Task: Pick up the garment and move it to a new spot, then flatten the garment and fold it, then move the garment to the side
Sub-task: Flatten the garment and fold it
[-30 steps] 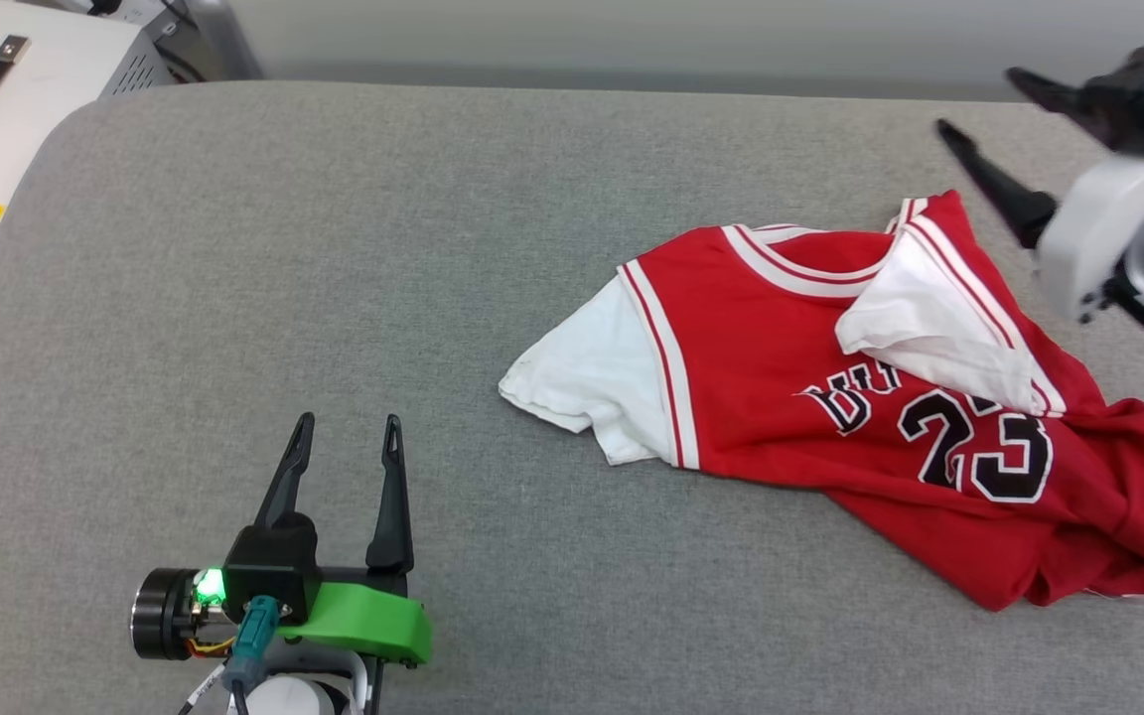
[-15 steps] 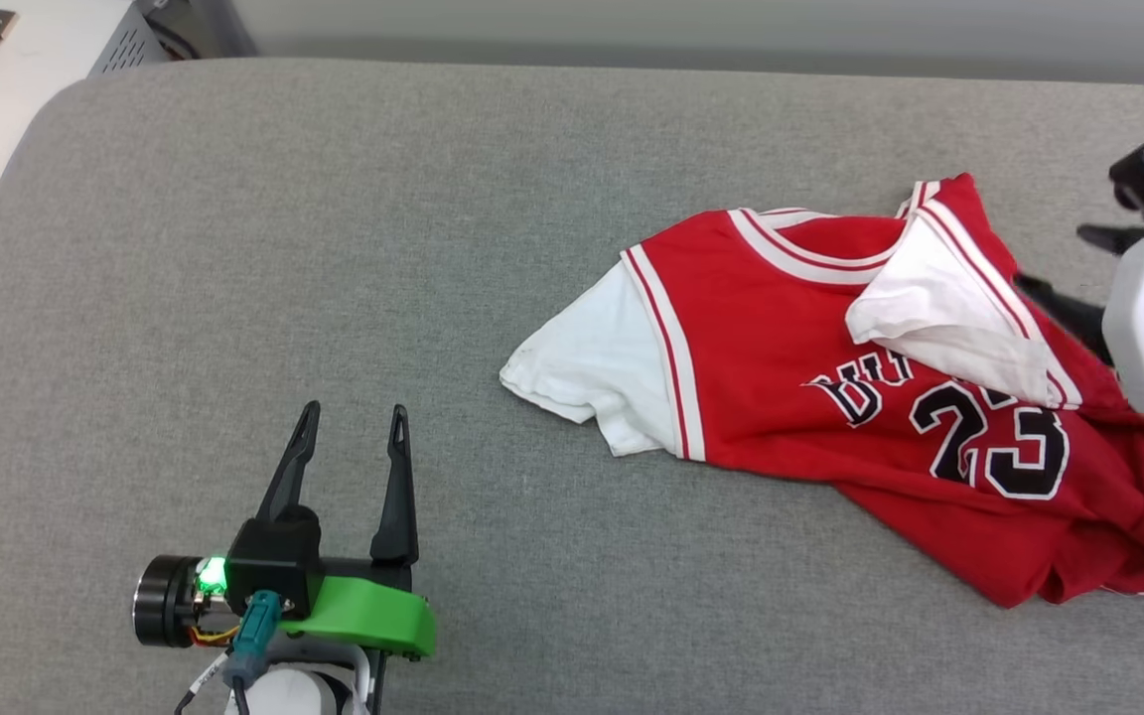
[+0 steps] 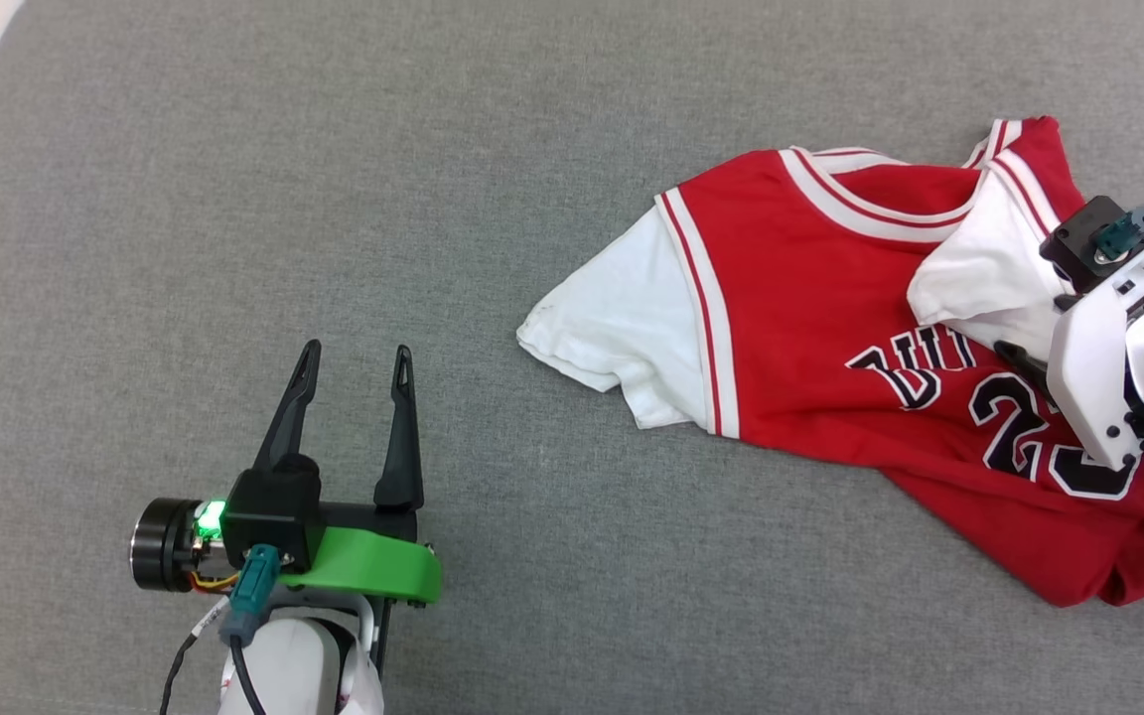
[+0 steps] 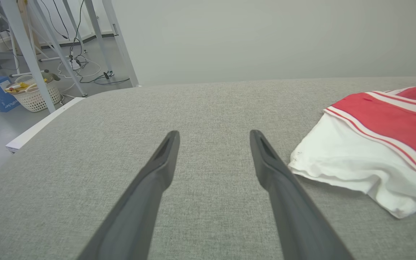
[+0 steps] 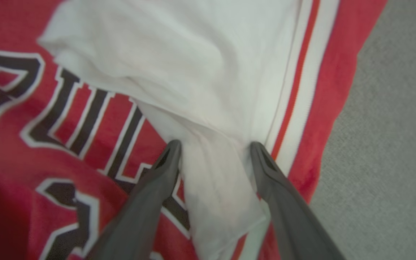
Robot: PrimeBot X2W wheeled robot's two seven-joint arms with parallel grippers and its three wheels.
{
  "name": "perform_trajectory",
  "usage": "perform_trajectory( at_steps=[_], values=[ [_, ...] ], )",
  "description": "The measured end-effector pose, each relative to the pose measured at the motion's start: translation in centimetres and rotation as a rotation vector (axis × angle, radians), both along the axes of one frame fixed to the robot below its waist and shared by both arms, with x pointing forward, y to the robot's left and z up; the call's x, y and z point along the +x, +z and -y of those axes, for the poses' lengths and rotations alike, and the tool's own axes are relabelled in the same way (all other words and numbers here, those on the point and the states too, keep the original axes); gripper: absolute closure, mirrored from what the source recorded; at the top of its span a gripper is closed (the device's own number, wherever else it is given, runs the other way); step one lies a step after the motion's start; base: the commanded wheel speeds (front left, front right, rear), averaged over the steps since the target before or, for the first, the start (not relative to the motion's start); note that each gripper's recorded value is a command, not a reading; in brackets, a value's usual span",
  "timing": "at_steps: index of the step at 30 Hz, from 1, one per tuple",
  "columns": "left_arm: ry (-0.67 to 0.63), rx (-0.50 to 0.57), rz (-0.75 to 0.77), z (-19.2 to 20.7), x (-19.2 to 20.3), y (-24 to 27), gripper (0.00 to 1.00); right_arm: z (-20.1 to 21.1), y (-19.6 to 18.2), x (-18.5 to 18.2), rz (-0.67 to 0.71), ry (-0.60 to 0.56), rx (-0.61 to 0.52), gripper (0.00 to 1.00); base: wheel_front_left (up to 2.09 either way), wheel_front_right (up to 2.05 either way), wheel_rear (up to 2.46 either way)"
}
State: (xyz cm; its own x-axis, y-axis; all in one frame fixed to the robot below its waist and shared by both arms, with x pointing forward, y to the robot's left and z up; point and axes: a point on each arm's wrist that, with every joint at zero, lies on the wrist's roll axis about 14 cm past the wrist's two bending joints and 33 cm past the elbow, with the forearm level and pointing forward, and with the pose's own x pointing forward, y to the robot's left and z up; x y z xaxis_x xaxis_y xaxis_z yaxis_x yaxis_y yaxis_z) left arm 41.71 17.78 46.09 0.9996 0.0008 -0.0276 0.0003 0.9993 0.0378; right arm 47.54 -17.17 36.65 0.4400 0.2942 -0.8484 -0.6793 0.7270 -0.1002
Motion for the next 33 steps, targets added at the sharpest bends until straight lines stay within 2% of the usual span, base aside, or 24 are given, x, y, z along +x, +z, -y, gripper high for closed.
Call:
perform_trajectory(
  at_steps=[2, 5, 6, 7, 8, 9, 13, 20, 27, 33],
  values=[
    [0.002, 0.000, -0.011, -0.1, 0.2, -0.5, 0.00, 0.3, -0.8, 0.3, 0.005, 0.029, -0.034, 0.00, 0.00, 0.00, 0.00],
    [0.015, -0.001, -0.021, -0.4, 0.3, -0.8, 0.00, -0.1, -1.1, 0.9, 0.023, 0.031, -0.009, 0.00, 0.00, 0.00, 0.00],
    [0.018, 0.000, -0.022, -0.5, 0.2, -0.8, 0.00, -0.4, -1.0, 1.1, 0.035, 0.031, 0.005, 0.73, 0.00, 0.00, 0.00],
    [0.017, -0.001, -0.014, -0.4, 0.2, -0.5, 0.00, -0.9, -0.2, 1.4, 0.083, 0.030, 0.050, 1.00, 0.00, 0.00, 0.00],
    [0.017, -0.001, -0.010, -0.4, 0.1, -0.4, 0.00, -1.4, 0.1, 1.5, 0.099, 0.029, 0.076, 1.00, 0.00, 0.00, 0.00],
    [0.017, -0.002, 0.010, -0.4, 0.0, 0.4, 0.00, -2.7, 2.0, 1.4, 0.149, -0.002, 0.191, 1.00, 0.00, 0.00, 0.00],
    [0.008, -0.008, 0.029, 0.0, -0.2, 1.1, 0.00, -3.3, 5.2, 1.4, 0.228, -0.049, 0.326, 1.00, 0.00, 0.00, 0.00],
    [-0.026, -0.020, 0.038, 1.2, -0.4, 1.4, 0.00, -0.9, 10.1, 1.4, 0.345, -0.253, 0.573, 1.00, 0.00, 0.00, 0.00],
    [-0.038, -0.024, 0.040, 1.7, -0.2, 1.4, 0.00, 4.3, 10.6, 0.8, 0.362, -0.619, 0.824, 1.00, 0.00, 0.00, 0.00],
    [-0.038, -0.023, 0.033, 1.6, -0.3, 1.2, 0.00, 11.0, 9.2, 0.3, 0.405, -1.010, 0.994, 1.00, 0.00, 0.00, 0.00]
  ],
)
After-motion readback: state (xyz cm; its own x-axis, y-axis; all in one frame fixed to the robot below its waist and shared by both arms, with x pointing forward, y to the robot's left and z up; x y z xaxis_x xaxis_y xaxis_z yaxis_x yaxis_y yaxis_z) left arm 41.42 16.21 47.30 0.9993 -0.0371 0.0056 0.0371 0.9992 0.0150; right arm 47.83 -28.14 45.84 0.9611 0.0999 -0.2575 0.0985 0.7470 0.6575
